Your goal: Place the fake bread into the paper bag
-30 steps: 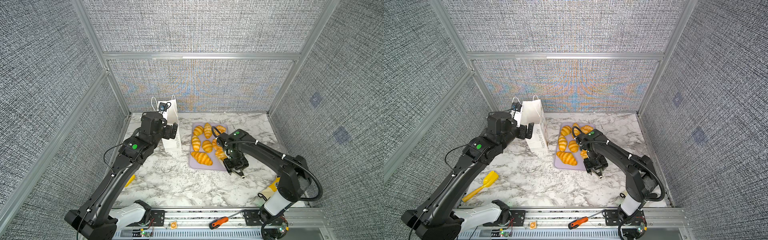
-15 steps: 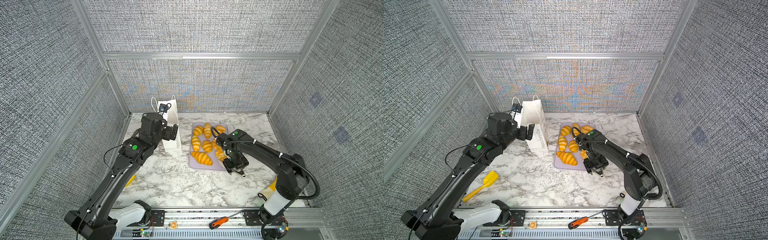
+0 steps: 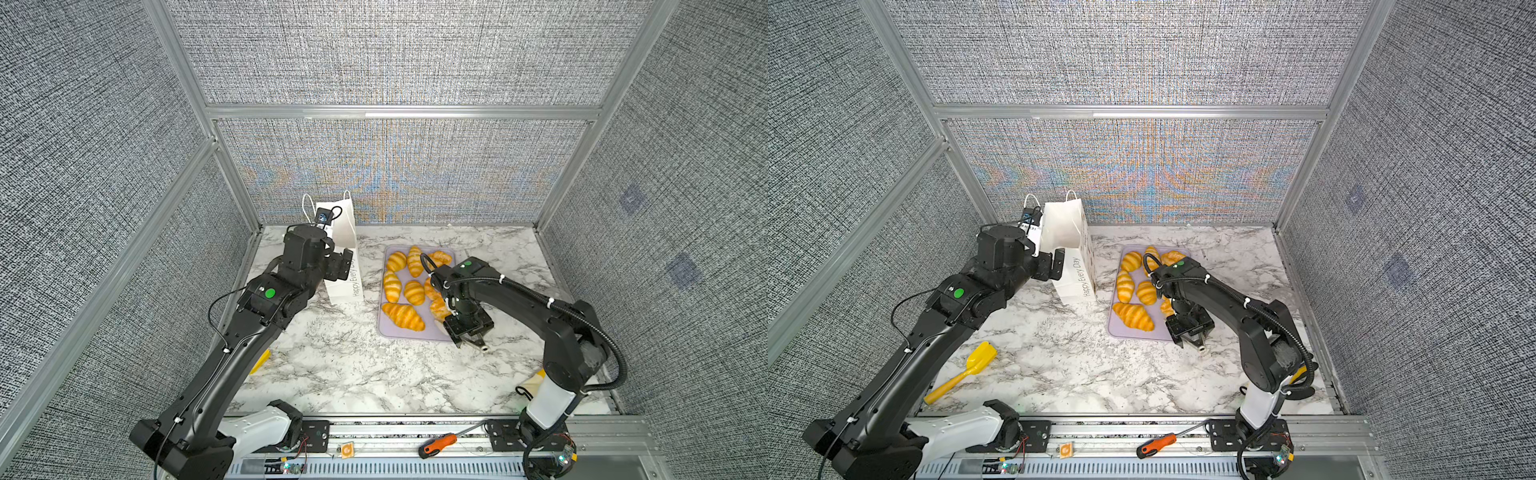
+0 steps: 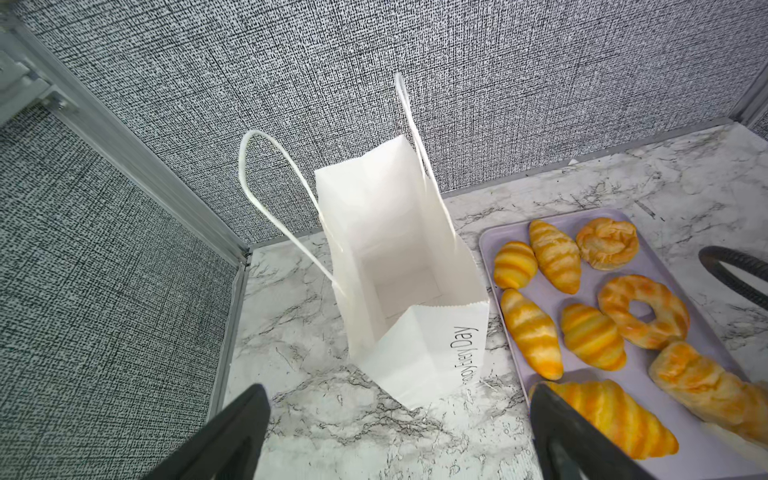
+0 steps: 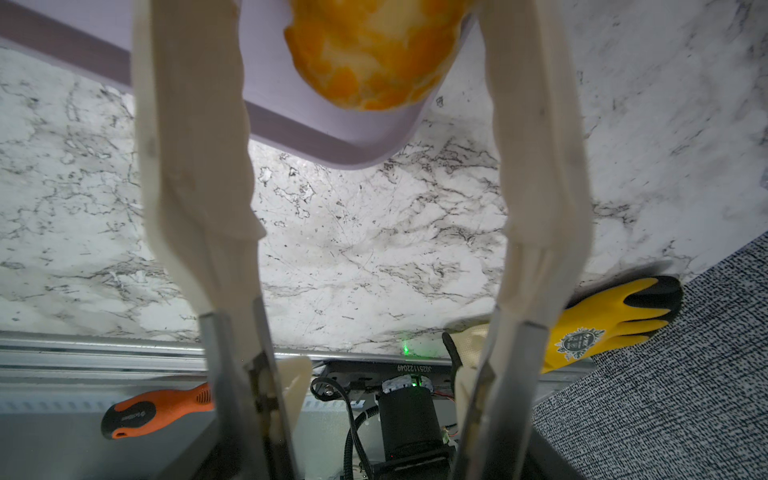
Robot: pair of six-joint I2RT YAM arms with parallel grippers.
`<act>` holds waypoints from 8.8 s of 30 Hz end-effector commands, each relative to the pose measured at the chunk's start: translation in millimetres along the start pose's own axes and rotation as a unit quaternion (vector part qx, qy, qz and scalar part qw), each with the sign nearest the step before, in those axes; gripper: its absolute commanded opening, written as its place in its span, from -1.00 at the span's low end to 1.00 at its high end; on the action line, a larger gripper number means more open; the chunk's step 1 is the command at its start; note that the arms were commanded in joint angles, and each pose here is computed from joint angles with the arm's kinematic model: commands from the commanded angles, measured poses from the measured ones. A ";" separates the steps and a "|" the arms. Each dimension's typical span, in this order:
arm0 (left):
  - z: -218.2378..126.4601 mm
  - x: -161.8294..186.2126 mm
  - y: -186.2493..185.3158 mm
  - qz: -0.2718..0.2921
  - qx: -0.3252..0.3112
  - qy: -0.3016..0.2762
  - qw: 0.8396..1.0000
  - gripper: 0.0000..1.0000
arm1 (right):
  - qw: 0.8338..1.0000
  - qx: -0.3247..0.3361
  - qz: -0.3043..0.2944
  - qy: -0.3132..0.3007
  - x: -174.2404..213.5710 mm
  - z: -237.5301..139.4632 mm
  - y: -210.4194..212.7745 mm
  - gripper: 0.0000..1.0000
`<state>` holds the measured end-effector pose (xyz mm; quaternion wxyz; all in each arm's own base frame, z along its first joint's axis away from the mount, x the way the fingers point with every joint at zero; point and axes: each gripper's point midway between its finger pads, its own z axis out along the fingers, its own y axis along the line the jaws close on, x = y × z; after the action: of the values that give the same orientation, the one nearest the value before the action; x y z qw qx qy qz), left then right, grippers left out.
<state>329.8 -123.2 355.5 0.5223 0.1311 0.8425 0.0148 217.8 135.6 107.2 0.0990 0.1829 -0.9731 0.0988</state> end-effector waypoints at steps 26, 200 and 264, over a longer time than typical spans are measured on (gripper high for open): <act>2.0 0.6 2.8 -0.004 -0.007 -0.002 1.000 0.98 | 1.000 0.010 0.008 0.017 0.1 -3.8 8.6 0.39; 61.3 21.2 31.9 -0.247 0.182 0.014 0.952 0.71 | 0.880 -0.234 -0.036 -0.411 -162.1 -263.4 167.7 0.34; 113.9 50.8 56.2 -0.192 0.105 0.145 0.965 -0.31 | 0.933 -0.069 0.060 -0.347 -59.5 -164.3 17.3 0.49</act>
<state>422.1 -69.5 272.8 0.3818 0.0129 0.9108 -0.1565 290.8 217.6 250.7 -0.2311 0.1467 -0.9610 -0.0394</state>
